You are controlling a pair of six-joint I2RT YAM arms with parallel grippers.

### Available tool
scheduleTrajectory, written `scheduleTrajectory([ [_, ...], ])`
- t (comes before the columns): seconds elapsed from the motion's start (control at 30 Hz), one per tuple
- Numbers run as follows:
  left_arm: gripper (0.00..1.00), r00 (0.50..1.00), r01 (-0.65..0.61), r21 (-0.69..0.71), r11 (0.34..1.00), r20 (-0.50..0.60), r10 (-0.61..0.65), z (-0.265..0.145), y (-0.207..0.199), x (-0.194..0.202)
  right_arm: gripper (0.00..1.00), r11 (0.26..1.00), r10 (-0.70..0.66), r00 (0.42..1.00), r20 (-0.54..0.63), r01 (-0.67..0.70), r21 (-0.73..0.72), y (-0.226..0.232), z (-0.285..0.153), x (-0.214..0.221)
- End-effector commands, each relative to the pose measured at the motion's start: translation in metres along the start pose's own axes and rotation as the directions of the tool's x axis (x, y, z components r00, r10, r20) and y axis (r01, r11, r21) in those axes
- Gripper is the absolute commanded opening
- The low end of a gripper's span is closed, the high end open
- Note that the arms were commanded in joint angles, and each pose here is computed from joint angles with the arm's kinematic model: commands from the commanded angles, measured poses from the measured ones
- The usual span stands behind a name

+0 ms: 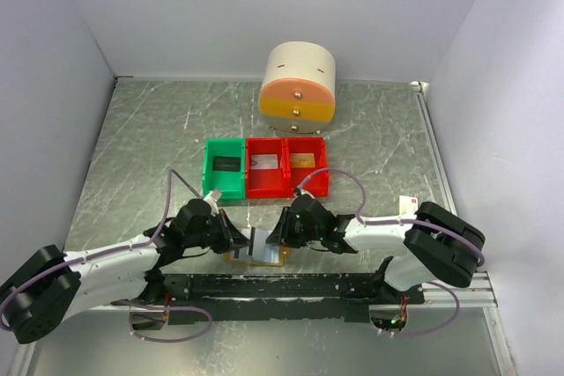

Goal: Take the credit cards out of the card holder

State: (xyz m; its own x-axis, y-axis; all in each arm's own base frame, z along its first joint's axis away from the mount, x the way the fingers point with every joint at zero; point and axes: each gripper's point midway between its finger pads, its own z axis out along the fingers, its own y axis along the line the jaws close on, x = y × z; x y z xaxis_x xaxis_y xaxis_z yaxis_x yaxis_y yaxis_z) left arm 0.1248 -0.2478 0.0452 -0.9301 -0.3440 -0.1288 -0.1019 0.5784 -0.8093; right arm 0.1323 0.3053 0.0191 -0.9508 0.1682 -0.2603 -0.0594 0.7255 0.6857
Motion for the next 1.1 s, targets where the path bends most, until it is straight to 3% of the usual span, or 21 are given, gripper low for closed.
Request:
scheduleTrajectory([
  [0.0,0.07,1.0,-0.019,0.01,1.0,0.013,0.018,0.001,-0.006,-0.004,0.27,0.971,-0.033,0.997,-0.075,0.05,0.236,-0.063,-0.013,0.021],
  [0.27,0.07,0.999,-0.049,-0.016,0.999,-0.013,0.049,0.004,-0.004,-0.003,0.32,0.976,-0.16,0.985,-0.067,0.168,0.136,-0.001,-0.024,-0.005],
  [0.5,0.07,0.997,-0.072,-0.034,0.997,-0.041,0.071,0.007,-0.005,-0.002,0.32,0.988,-0.153,0.985,-0.076,0.155,0.017,0.028,-0.016,-0.003],
  [0.77,0.07,0.994,-0.094,-0.047,0.994,-0.058,0.091,0.008,-0.004,-0.001,0.28,0.988,-0.058,0.989,-0.14,0.077,0.135,-0.025,0.01,0.023],
  [0.87,0.07,0.99,-0.134,-0.123,0.983,-0.065,0.126,0.004,0.006,-0.003,0.25,0.983,-0.018,0.992,-0.126,0.04,0.178,-0.043,0.006,0.028],
  [1.07,0.08,0.987,-0.159,-0.161,0.974,-0.035,0.156,-0.002,0.007,-0.011,0.22,0.982,-0.024,0.993,-0.111,0.044,0.184,-0.045,0.0,0.026],
])
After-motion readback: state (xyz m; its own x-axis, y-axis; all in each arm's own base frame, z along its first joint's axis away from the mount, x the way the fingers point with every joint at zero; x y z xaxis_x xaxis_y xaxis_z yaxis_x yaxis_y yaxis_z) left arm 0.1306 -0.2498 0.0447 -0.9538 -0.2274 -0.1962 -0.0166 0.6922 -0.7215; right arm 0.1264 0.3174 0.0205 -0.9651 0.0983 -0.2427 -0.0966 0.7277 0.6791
